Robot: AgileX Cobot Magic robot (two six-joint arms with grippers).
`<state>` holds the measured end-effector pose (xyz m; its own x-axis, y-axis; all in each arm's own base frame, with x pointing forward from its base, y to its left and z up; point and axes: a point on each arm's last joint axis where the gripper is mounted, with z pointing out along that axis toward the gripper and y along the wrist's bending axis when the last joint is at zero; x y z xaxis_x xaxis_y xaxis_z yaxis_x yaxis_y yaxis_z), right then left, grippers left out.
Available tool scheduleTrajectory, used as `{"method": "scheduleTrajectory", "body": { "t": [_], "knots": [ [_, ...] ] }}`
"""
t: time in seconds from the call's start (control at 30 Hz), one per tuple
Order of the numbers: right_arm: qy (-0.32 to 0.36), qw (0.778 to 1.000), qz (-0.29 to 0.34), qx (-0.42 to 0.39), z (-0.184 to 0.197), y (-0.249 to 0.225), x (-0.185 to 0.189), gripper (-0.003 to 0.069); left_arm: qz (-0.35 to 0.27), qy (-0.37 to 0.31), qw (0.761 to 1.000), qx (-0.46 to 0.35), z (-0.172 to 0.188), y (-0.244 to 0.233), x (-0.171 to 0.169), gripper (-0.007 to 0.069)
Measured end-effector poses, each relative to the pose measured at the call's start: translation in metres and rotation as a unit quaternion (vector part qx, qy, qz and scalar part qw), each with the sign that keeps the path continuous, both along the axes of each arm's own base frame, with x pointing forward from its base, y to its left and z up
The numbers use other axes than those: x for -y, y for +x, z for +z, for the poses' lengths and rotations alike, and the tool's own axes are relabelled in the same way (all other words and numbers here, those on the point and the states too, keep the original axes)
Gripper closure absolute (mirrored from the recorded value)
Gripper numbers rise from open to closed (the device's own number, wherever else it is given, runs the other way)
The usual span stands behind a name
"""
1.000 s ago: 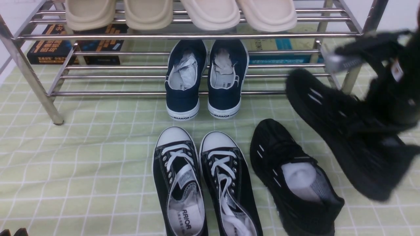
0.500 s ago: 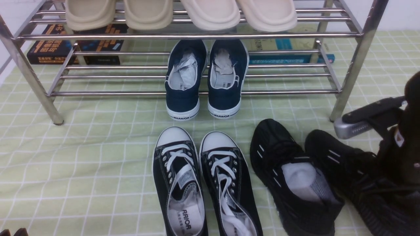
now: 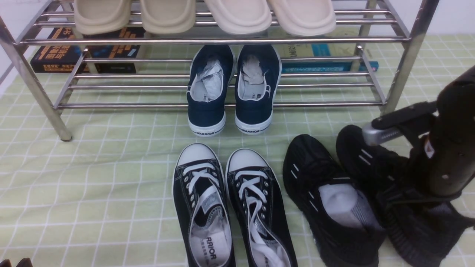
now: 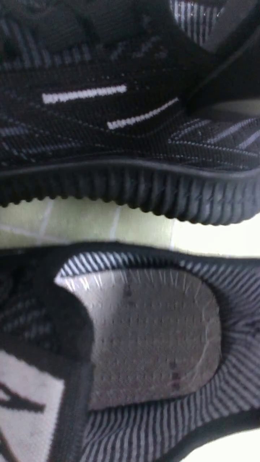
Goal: Take the shoes off the shelf with your hand from the green coffee tablecloth.
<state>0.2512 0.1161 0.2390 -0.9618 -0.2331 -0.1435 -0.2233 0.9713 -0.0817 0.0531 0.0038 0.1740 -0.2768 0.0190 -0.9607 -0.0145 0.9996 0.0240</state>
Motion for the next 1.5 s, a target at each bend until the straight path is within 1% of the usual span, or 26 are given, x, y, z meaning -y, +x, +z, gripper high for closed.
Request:
{"method": "scheduleTrajectory", "body": {
  "t": [0.13, 0.27, 0.33, 0.43, 0.47, 0.5, 0.53, 0.6, 0.63, 0.67, 0.7, 0.77, 0.8, 0.83, 0.9, 1.0, 1.13, 1.23, 1.3, 1.33, 1.37, 1.47, 1.5],
  "knots": [
    [0.022, 1.0, -0.011, -0.019, -0.014, 0.006, -0.009, 0.0638, 0.0, 0.0, 1.0, 0.0, 0.0, 0.0, 0.0, 0.0407],
    [0.048, 0.998, -0.021, -0.038, -0.022, 0.006, -0.018, 0.061, 0.0, 0.0, 1.0, 0.0, 0.0, 0.0, 0.0, 0.0403],
    [0.056, 0.998, -0.017, -0.038, -0.021, 0.004, -0.024, 0.0571, 0.0, 0.0, 1.0, 0.0, 0.0, 0.0, 0.0, 0.04],
    [0.061, 0.997, -0.019, -0.041, -0.021, 0.001, -0.029, 0.049, 0.0, 0.0, 1.0, 0.0, 0.0, 0.0, 0.0, 0.0396],
    [0.062, 0.997, -0.021, -0.043, -0.021, 0.001, -0.029, 0.0437, 0.0, 0.0, 1.0, 0.0, 0.0, 0.0, 0.0, 0.0396],
    [0.062, 0.997, -0.021, -0.043, -0.021, 0.001, -0.029, 0.0429, 0.0, 0.0, 1.0, 0.0, 0.0, 0.0, 0.0, 0.0396],
    [0.062, 0.997, -0.024, -0.049, -0.016, 0.001, -0.03, 0.0358, 0.0, 0.0, 1.0, 0.0, 0.0, 0.0, 0.0, 0.0396],
    [0.062, 0.996, -0.025, -0.056, -0.01, 0.002, -0.031, 0.0305, 0.0, 0.0, 1.0, 0.0, 0.0, 0.0, 0.0, 0.0394],
    [0.064, 0.996, -0.025, -0.06, -0.004, 0.002, -0.033, 0.0258, 0.0, 0.0, 1.0, 0.0, 0.0, 0.0, 0.0, 0.0393],
    [0.064, 0.996, -0.024, -0.061, -0.001, 0.002, -0.033, 0.0251, 0.0, 0.0, 1.0, 0.0, 0.0, 0.0, 0.0, 0.0393],
    [0.066, 0.996, -0.023, -0.061, 0.006, 0.002, -0.034, 0.0223, 0.0, 0.0, 1.0, 0.0, 0.0, 0.0, 0.0, 0.0393],
    [0.083, 0.996, -0.007, -0.044, 0.035, 0.002, -0.036, 0.0173, 0.0, 0.0, 1.0, 0.0, 0.0, 0.0, 0.0, 0.0391],
    [0.085, 0.996, -0.004, -0.04, 0.039, 0.002, -0.036, 0.0168, 0.0, 0.0, 1.0, 0.0, 0.0, 0.0, 0.0, 0.0391],
    [0.1, 0.995, 0.015, -0.008, 0.06, 0.002, -0.036, 0.0155, 0.0, 0.0, 1.0, 0.0, 0.0, 0.0, 0.0, 0.0389],
    [0.112, 0.993, 0.036, 0.023, 0.08, -0.003, -0.033, 0.0152, 0.0, 0.0, 1.0, 0.0, 0.0, 0.0, 0.0, 0.0389],
    [0.126, 0.988, 0.058, 0.06, 0.106, -0.019, -0.024, 0.0165, 0.0, 0.0, 1.0, 0.0, 0.0, 0.0, 0.0, 0.0388],
    [0.15, 0.977, 0.083, 0.124, 0.143, -0.05, -0.005, 0.0237, 0.0, 0.0, 1.0, 0.0, 0.0, 0.0, 0.0, 0.0386],
    [0.174, 0.962, 0.089, 0.189, 0.176, -0.088, 0.017, 0.0347, 0.0, 0.0, 1.0, 0.0, 0.0, 0.0, 0.0, 0.0386],
    [0.186, 0.953, 0.09, 0.222, 0.187, -0.109, 0.03, 0.043, 0.0, 0.0, 1.0, 0.0, 0.0, 0.0, 0.0, 0.0386],
    [0.186, 0.952, 0.09, 0.226, 0.188, -0.111, 0.031, 0.0438, 0.0, 0.0, 1.0, 0.0, 0.0, 0.0, 0.0, 0.0386],
    [0.193, 0.946, 0.091, 0.245, 0.191, -0.13, 0.042, 0.0504, 0.0, 0.0, 1.0, 0.0, 0.0, 0.0, 0.0, 0.0386],
    [0.201, 0.939, 0.092, 0.265, 0.18, -0.162, 0.061, 0.0612, 0.0, 0.0, 1.0, 0.0, 0.0, 0.0, 0.0, 0.0386],
    [0.205, 0.935, 0.092, 0.274, 0.176, -0.17, 0.065, 0.0636, 0.0, 0.0, 1.0, 0.0, 0.0, 0.0, 0.0, 0.0386]
  ]
}}
